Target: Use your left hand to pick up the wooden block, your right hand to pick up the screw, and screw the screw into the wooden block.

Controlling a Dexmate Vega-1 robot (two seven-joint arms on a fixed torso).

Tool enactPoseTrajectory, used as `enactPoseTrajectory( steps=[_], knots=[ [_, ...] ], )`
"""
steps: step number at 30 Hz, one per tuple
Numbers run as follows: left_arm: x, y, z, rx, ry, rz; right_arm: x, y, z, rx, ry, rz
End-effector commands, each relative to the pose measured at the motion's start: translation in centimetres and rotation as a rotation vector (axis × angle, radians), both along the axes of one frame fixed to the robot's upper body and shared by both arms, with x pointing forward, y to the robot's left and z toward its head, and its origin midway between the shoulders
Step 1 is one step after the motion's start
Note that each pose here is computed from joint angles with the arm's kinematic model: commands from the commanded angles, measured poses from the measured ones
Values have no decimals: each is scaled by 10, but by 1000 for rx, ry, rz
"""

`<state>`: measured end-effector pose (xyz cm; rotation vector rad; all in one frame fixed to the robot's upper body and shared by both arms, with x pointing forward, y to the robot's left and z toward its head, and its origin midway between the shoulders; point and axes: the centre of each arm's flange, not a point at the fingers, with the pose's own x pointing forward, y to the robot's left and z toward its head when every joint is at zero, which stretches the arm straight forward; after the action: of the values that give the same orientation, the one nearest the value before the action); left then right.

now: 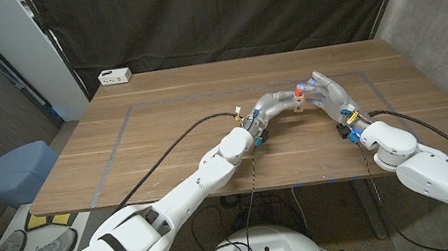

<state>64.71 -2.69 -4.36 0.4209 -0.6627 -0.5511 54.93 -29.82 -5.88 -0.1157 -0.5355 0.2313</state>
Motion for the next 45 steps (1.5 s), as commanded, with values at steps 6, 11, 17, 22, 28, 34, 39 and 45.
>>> enactPoseTrajectory(
  steps=[6,11,17,22,28,34,39,45],
  knots=[
    [2,1,1,0,4,4,2,1,2,-1,-2,-6],
    [3,1,1,-2,6,3,2,1,1,2,0,-13],
    [5,1,1,-4,8,3,2,1,1,11,3,-25],
    [6,2,2,-5,10,4,2,1,1,20,5,-31],
    [7,2,2,-6,12,2,2,1,0,18,6,-34],
    [8,2,2,-5,13,0,1,1,0,21,9,-39],
    [8,2,2,-4,12,-2,1,2,0,21,9,-42],
    [9,2,2,-2,12,-2,1,2,0,24,10,-43]
  ],
)
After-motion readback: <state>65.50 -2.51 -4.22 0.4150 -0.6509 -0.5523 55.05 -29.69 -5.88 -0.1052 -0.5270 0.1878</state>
